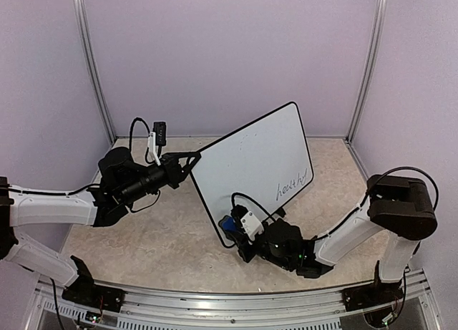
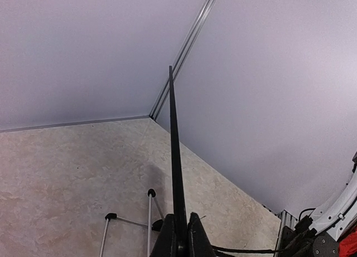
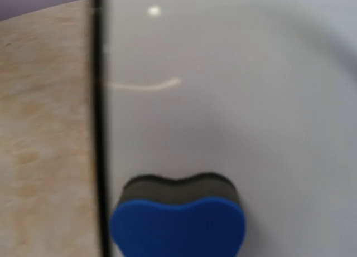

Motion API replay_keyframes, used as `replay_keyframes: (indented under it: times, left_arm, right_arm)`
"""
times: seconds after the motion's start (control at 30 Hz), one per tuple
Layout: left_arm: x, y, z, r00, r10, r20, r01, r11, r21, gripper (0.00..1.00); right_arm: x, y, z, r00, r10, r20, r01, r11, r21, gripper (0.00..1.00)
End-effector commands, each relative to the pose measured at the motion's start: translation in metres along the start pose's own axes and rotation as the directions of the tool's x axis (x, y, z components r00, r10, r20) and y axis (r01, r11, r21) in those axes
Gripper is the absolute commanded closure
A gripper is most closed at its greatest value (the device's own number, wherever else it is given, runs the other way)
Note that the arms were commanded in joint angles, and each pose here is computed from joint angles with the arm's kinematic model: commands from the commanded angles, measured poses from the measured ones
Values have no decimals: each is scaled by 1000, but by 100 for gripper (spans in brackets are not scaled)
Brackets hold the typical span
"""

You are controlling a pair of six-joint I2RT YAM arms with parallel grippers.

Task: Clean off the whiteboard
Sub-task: Erase the whiteboard at the center of the board.

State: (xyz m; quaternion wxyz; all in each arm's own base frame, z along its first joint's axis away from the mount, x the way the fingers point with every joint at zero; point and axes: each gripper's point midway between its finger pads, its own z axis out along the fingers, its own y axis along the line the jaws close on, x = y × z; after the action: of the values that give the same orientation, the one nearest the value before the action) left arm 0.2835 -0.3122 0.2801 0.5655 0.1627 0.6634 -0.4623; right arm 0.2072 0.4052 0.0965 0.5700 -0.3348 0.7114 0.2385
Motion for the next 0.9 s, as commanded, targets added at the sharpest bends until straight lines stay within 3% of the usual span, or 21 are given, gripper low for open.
replay_keyframes:
  times: [0.0,0.57,0.87]
  left_arm:
    - [71,-17,-7,969,8,-246,19,994,107,100]
    - [67,-19,-9,971,8,-238,19,993,112,100]
    - [68,-18,-8,971,9,-240,18,994,110,100]
  right_arm:
    - [6,28,6,1000,-20,-12,19,996,-87,77]
    - [21,-94,-7,990,100,-98,-72,964,255,76]
    - [21,-75,-3,993,71,-90,-54,983,176,77]
